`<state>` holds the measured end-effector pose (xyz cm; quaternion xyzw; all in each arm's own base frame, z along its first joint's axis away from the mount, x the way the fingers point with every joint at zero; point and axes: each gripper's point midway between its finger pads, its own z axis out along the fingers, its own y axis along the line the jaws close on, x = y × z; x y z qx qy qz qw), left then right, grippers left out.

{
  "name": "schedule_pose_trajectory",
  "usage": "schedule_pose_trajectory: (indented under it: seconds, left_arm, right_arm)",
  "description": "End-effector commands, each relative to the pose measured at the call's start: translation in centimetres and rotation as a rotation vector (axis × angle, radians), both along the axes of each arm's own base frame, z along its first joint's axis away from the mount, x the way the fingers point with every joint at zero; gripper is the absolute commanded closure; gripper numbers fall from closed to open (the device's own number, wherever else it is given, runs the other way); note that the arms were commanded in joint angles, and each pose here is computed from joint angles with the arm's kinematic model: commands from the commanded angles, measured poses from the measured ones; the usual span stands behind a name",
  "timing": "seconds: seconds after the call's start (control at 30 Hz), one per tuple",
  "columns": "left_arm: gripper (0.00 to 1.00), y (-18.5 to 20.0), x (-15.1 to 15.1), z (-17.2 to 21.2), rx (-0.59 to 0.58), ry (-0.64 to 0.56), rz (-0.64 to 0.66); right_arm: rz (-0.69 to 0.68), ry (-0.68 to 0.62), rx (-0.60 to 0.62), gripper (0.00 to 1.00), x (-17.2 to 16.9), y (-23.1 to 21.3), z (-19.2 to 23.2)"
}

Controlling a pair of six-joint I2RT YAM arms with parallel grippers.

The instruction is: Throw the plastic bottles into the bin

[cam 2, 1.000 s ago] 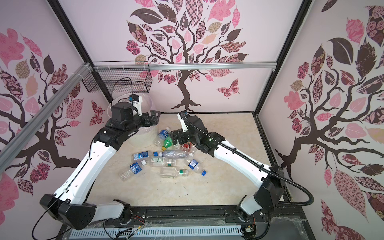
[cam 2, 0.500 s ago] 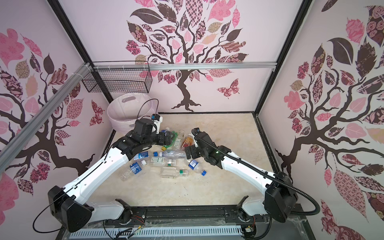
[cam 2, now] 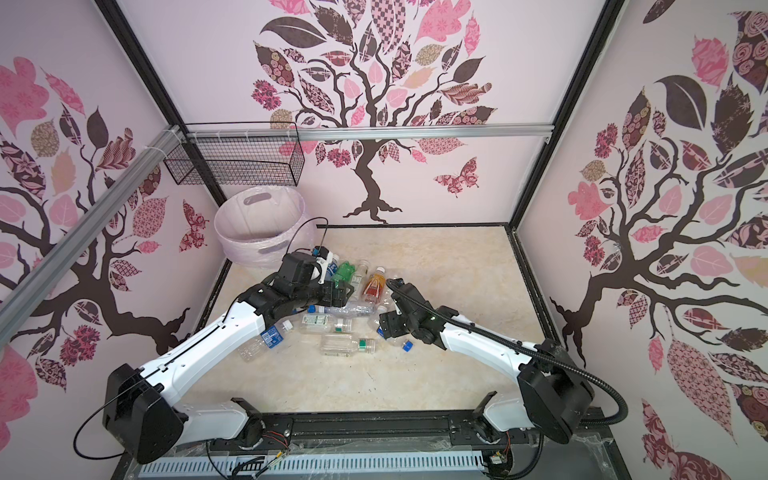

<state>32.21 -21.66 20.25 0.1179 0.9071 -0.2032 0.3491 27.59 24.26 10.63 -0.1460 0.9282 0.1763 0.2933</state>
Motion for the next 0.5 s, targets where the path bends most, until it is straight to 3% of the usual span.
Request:
schedule_pose_trajectory:
  seconds: [0.0,0.47]
  left_arm:
    - [0.03,-0.7,-0.2,-1.0,-0.017,0.005,-0.014]
    - [0.03,0.2,0.6,-1.8,0.05,0.004,0.072]
  right_arm:
    - [0.007,0.074,-0.013,0.15,-0.7,0.2,-2.1]
    - [-0.001,0.183,-0.059,0.23,-1.8,-0.2,-6.9]
